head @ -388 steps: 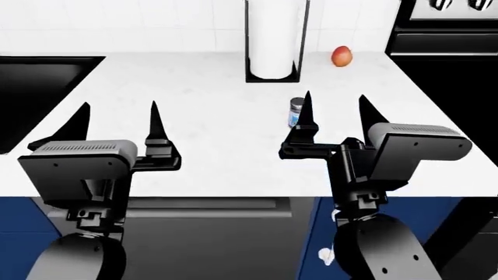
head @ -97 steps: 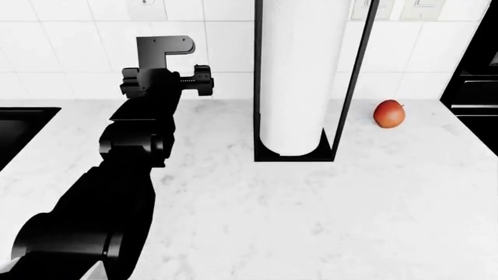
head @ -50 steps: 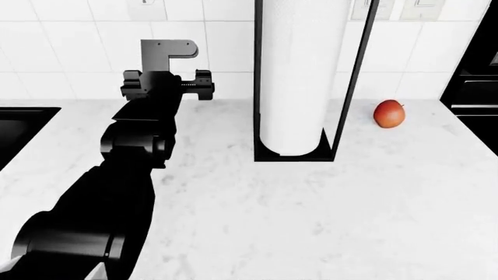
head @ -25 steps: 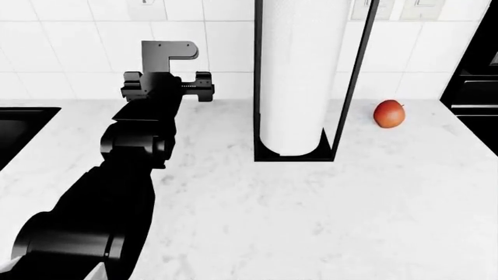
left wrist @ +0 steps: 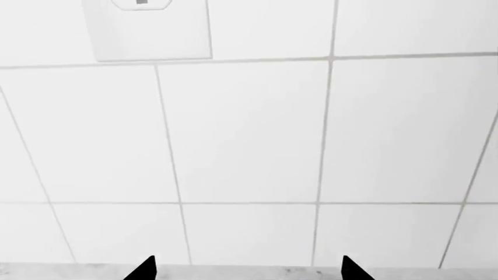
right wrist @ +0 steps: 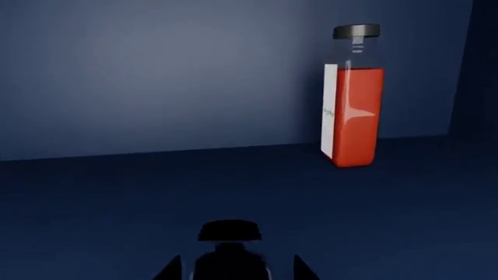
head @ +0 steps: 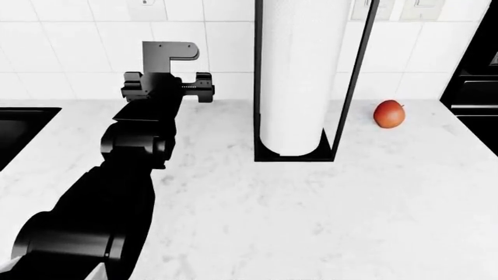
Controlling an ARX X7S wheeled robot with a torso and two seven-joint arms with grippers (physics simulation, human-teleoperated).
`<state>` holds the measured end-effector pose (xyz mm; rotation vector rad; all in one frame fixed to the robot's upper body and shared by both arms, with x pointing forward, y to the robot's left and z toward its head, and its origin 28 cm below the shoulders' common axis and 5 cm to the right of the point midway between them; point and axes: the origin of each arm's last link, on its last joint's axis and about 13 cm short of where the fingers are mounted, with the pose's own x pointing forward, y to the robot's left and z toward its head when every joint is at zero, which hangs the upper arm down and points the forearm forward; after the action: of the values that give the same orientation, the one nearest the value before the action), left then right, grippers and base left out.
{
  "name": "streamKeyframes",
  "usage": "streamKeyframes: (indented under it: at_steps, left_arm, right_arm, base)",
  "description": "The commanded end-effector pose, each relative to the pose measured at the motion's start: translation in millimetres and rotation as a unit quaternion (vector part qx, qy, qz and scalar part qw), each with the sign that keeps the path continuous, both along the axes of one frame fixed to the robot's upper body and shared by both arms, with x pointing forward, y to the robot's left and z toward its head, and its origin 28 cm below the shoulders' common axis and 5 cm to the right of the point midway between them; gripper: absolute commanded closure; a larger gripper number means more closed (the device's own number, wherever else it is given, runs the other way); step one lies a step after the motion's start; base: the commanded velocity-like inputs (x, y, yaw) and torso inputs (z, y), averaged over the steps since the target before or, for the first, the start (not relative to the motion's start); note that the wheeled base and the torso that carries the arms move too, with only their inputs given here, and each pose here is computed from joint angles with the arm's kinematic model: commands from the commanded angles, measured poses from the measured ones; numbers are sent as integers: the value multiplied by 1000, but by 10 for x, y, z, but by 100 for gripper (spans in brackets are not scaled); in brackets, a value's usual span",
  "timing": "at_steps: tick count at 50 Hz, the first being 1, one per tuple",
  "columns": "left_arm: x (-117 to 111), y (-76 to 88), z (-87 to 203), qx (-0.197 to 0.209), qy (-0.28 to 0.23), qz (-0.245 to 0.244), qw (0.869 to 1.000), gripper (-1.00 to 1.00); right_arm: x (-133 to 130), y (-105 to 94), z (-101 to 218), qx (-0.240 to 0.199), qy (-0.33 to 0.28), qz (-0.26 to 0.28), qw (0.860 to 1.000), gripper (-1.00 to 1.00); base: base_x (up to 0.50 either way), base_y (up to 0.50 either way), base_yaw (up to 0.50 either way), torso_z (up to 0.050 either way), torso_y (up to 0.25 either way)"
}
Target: Pick the jam and canned food from the counter and place them in the cabinets closest to them.
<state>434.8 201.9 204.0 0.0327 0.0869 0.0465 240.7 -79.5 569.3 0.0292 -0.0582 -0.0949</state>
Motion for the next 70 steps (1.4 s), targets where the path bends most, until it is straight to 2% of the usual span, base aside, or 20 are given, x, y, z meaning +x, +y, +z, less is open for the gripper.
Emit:
streamKeyframes:
  at_steps: [1, 7, 12, 17, 19, 31, 41, 58, 70]
  left_arm:
    - [0, -1, -1, 3, -1, -1, 1000, -100]
    - [1, -4, 6, 7, -2, -2, 1000, -100]
    - [1, -3, -3, 9, -3, -4, 1000, -100]
    - [0, -3, -7, 10, -4, -4, 1000, -100]
    - [1, -4, -5, 10, -4, -4, 1000, -100]
    - [3, -5, 6, 10, -6, -5, 1000, -100]
    - [3, -4, 5, 9, -7, -7, 1000, -100]
    - [3, -5, 0, 11, -7, -9, 1000, -100]
    - [4, -4, 7, 6, -8, -7, 1000, -100]
  right_arm:
    - [489, -240, -415, -10, 169, -92, 981, -100]
    - [485, -227, -400, -12, 160, -88, 983, -100]
    - [441, -185, -315, -20, 126, -82, 988, -100]
    - [292, -94, -120, -23, 28, -41, 999, -100]
    - [253, -70, -80, -25, 8, -32, 999, -100]
    - [63, 61, 39, -44, -58, 8, 997, -100]
    - [-163, 180, 148, -66, -131, 37, 988, -100]
    - [-305, 203, 132, -120, -138, 14, 983, -100]
    - [-538, 228, 125, -150, -179, 6, 972, -100]
  base:
    - [0, 0, 0, 0, 0]
    - [0, 0, 0, 0, 0]
    - [0, 0, 0, 0, 0]
    - [0, 0, 0, 0, 0]
    - [0, 0, 0, 0, 0]
    - [0, 0, 0, 0, 0]
    - [0, 0, 0, 0, 0]
    - [0, 0, 0, 0, 0]
    - [0, 0, 0, 0, 0]
